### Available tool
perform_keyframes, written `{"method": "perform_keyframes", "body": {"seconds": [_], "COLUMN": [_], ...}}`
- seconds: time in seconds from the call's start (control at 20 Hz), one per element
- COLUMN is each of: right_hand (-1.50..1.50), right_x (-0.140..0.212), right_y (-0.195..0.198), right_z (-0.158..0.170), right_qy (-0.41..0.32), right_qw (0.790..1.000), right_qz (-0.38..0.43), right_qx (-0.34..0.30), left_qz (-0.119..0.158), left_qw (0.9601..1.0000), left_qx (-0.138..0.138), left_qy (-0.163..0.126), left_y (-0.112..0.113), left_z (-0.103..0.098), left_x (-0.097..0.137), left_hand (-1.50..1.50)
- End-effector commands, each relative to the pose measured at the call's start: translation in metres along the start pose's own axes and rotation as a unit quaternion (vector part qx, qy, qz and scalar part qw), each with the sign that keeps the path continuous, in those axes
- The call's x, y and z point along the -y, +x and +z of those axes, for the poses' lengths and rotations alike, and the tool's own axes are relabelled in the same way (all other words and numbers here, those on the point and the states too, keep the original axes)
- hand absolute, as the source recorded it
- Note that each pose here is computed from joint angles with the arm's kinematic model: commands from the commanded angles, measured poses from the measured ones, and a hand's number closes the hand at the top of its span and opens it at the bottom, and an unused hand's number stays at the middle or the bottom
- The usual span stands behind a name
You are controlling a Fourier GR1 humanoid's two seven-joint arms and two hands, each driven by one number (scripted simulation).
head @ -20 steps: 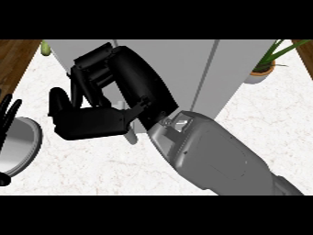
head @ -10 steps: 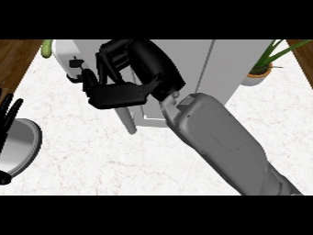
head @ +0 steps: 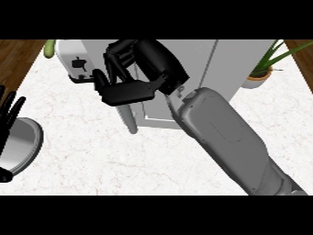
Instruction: Pick up the wine, place it into the cabinet and close the cabinet
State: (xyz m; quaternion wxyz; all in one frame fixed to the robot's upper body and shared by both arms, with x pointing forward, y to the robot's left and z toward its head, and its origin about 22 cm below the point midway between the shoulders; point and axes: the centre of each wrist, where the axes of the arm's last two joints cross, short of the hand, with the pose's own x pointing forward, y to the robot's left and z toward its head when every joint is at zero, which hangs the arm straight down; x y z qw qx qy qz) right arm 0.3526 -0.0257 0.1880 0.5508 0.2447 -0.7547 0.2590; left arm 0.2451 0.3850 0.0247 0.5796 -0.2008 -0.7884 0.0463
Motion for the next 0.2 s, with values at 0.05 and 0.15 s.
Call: {"method": "perform_keyframes", "body": {"seconds": [0.05,0.15], "right_hand": [1.50,1.50], "right_x": [0.070,0.057], "right_y": [-0.007,-0.023], "right_z": [0.006,0.007], "right_qy": [-0.101,-0.094], "right_qw": [0.994,0.994], "right_qz": [0.017,0.014], "right_qx": [-0.046,-0.049], "left_qz": [-0.010,-0.009], "left_qw": [0.9999,0.9999], "left_qx": [0.000,-0.004], "left_qy": [-0.006,-0.013], "left_y": [0.014,0.014], "left_z": [-0.007,0.007], "left_x": [-0.007,-0.014], "left_hand": [-1.50,-1.50]}}
